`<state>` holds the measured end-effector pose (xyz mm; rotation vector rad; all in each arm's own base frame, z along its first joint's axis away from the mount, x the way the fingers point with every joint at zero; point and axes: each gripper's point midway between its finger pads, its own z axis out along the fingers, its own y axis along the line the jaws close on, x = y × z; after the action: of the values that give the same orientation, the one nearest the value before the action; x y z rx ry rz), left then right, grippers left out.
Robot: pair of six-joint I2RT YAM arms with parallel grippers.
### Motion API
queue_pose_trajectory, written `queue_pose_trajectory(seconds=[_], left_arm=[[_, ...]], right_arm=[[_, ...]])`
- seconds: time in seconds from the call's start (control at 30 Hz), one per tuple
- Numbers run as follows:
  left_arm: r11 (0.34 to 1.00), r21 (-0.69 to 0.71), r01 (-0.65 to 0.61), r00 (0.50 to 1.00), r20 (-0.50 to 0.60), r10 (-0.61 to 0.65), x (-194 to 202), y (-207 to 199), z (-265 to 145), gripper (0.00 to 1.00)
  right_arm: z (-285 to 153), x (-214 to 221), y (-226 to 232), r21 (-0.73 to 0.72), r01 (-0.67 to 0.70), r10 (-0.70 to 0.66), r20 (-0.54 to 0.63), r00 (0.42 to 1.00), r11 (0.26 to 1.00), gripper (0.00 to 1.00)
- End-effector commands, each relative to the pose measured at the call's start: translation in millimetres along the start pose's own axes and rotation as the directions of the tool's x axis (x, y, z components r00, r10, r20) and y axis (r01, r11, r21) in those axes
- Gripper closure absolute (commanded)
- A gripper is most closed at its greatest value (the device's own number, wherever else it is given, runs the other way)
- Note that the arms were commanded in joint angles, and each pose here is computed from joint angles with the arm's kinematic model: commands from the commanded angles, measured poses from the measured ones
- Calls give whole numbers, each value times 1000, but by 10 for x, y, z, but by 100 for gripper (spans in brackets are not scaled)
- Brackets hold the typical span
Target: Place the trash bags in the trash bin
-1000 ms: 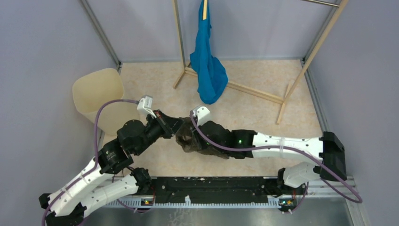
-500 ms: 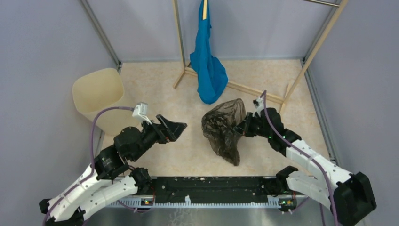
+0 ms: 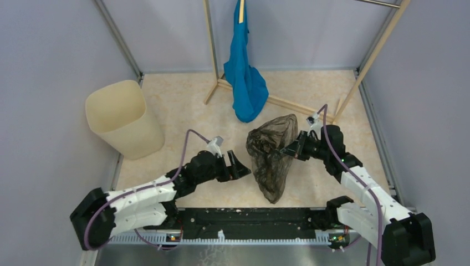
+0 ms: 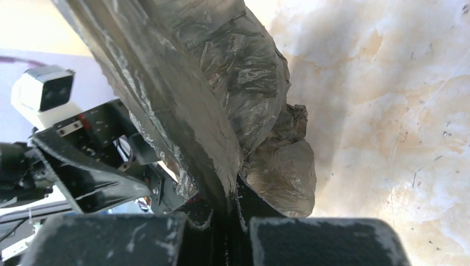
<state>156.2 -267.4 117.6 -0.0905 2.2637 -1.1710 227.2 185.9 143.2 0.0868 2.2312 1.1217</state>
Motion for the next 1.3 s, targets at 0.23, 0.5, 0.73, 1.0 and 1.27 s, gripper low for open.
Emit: queue_pose_trajectory(seconds=[0.23,0.5,0.73,1.0,1.27], left_arm=[[959,283,13,989,-146,30,43,-826,581,37],[991,134,-16,995,-98,29,0,-507,538,100],[986,-122,-116,989,73,125,-347,-87,-28,100],[968,-239,-73,982,154,112,-373,298,-548,100],[970,-238,-50,981,169,92,-297,437,-665,100]], right_arm=[[-101,88,43,-42,51,-51,0,999,998,100],[-249,66,-1,30,105,-106,22,994,994,100],[-294,132,-253,215,127,-131,4,991,968,100],[-170,294,-114,235,221,-218,-39,975,947,100],[-91,402,-193,219,234,-224,-71,972,947,88]])
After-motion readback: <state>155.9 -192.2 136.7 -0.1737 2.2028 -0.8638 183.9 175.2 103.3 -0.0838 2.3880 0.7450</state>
